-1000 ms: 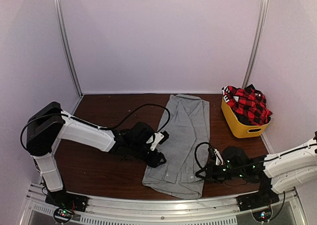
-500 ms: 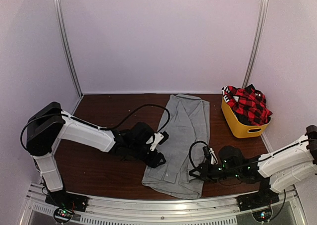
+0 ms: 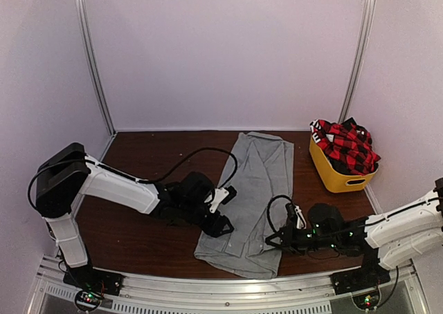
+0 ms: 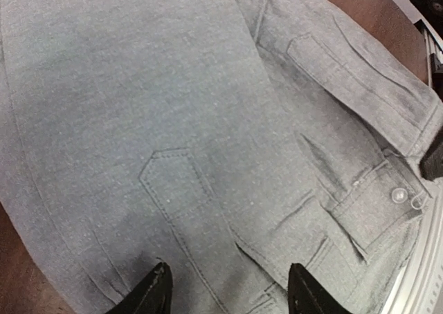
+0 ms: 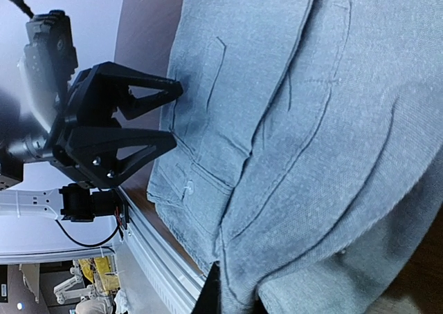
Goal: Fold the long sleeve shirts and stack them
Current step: Adjust the sleeve of the rectangle-folded shirt.
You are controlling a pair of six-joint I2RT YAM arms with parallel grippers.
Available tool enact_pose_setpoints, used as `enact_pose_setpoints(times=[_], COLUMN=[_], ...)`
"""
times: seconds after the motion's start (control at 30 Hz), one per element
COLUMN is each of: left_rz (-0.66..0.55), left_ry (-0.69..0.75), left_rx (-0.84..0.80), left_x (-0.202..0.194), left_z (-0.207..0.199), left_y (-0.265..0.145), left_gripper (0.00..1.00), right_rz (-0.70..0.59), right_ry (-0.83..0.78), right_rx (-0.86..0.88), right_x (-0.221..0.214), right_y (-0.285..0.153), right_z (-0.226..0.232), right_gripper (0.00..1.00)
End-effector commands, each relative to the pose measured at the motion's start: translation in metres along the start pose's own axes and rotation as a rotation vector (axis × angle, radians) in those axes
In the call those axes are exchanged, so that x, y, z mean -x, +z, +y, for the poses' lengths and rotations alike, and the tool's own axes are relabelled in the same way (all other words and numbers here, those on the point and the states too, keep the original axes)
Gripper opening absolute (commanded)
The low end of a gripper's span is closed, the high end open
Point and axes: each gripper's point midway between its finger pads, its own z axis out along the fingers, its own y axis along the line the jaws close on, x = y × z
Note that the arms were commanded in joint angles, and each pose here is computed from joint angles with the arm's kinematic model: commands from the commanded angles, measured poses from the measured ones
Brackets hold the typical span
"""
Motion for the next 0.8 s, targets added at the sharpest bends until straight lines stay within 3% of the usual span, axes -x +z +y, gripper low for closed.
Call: enact_pose_setpoints(times=[0.0,0.37,0.6,0.77], left_rz=[-0.058,0.048,0.063,0.080], left_ry=[-0.014,-0.136,-0.161,-0.192], left_rx=[-0.174,-0.301,-0.312,-0.354], left_x=[0.018,0.004,0.003,0.001], left_z=[-0.046,-0.089,-0.091,-0.095], left_y=[-0.014,0.014,0.020,0.024], left_gripper=[0.58,0.50,0.48,0.52], right_rz=[-0.031,-0.011,-0.048,-0.073], right_ry=[-0.017,-0.018,0.003,0.007], right_rx=[-0.095,-0.104,0.015,0.039], right_x=[0.002,-0.002,0.007,0.012], right_y=[-0.004,0.004,-0.004,-0.010], right_z=[-0.021,-0.028,0.003,0.012], right_gripper=[0.09,0.14,0.02,0.00])
